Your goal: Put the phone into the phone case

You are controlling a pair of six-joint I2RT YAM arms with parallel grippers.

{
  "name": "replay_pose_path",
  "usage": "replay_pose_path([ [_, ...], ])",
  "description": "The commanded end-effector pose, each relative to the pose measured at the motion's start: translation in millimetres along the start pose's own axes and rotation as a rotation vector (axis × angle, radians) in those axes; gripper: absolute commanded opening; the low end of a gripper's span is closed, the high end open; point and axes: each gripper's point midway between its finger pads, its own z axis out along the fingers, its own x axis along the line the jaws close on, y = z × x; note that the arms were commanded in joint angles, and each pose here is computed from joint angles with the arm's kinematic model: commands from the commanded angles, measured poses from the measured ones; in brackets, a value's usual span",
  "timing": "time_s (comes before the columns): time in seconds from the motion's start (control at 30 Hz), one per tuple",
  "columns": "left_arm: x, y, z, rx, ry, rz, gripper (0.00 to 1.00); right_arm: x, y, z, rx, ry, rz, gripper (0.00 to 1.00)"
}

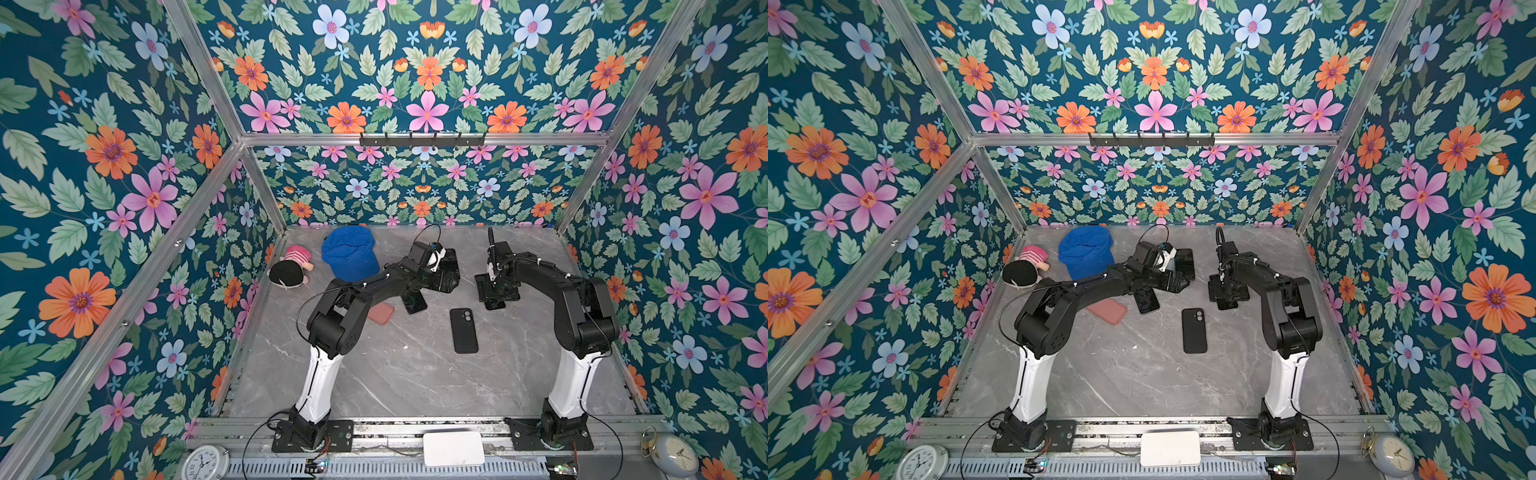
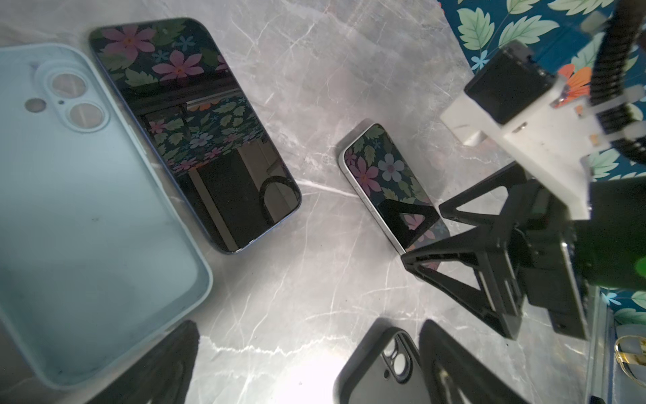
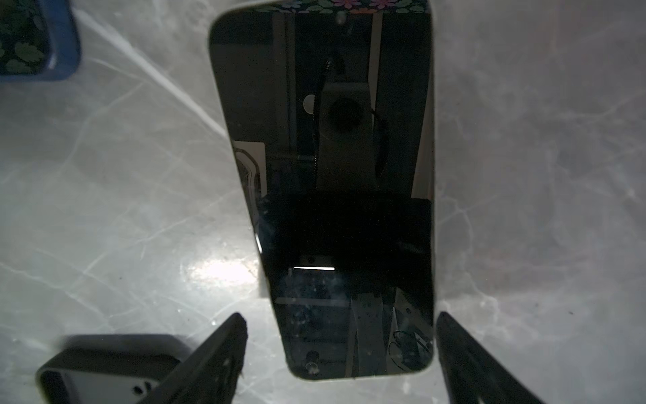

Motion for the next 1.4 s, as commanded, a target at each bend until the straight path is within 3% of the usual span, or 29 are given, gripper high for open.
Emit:
replay_pose_path([
  [0.0,-3,3,-1,-0.004,-0.011,0.013,1.00,-4,-2,0,0.019,-0.019,-0.007,0.86],
  [0.2,-4,3,-1,-0.006,-0.019,0.010,1.00,-4,2,12,0.046,-0.003,-0.008,0.85],
  [0.6,-7,4,0,-0.004,-0.039,0.007,1.00,4,-11,20,0.092,0.051,0.009,0.69],
  [1.07,-24,-2,-5,0.021,-0.135,-0.064,0.98,37,-12,-5,-0.002,0.257,0.056,0.60],
  [1.37,-35,3,8,0.043,-0.213,-0.141,0.94,52,-15,-13,-0.048,0.313,0.037,0.56],
])
